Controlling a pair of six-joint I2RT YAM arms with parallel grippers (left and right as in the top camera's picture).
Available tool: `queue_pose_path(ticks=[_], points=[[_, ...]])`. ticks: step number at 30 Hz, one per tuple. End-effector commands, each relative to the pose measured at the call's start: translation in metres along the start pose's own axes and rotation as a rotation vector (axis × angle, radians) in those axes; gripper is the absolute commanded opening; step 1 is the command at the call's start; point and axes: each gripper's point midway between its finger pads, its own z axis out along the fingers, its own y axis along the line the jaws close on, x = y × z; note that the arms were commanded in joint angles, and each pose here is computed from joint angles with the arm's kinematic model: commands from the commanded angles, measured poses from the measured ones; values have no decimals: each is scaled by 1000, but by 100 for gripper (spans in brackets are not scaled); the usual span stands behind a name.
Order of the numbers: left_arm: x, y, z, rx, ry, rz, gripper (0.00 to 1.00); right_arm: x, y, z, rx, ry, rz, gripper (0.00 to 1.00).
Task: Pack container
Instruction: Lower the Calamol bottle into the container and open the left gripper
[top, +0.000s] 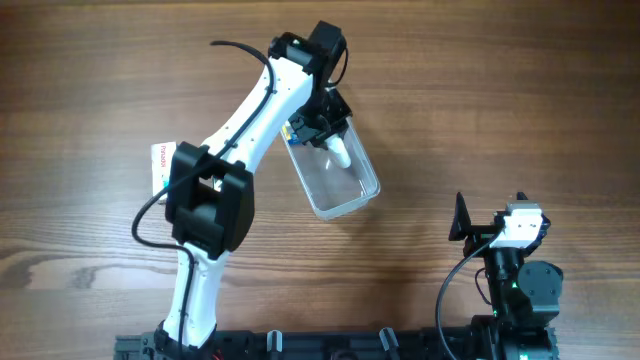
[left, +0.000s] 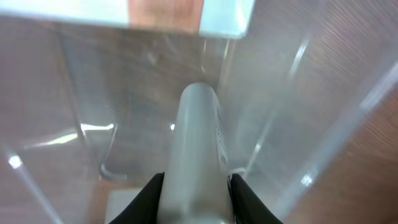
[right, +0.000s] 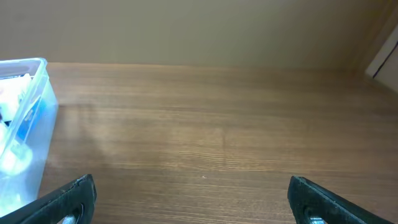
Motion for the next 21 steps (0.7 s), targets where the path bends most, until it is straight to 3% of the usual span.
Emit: queue_pose_path(ticks=[1, 14, 21], points=[[-15, -1, 3, -20, -63, 35, 18, -1, -5, 0, 26, -9, 17, 100], [-34, -6, 3, -20, -160, 78, 22, -1, -5, 0, 26, -9, 17, 100], [-35, -8, 3, -14, -164, 79, 54, -1, -5, 0, 26, -9, 17, 100]])
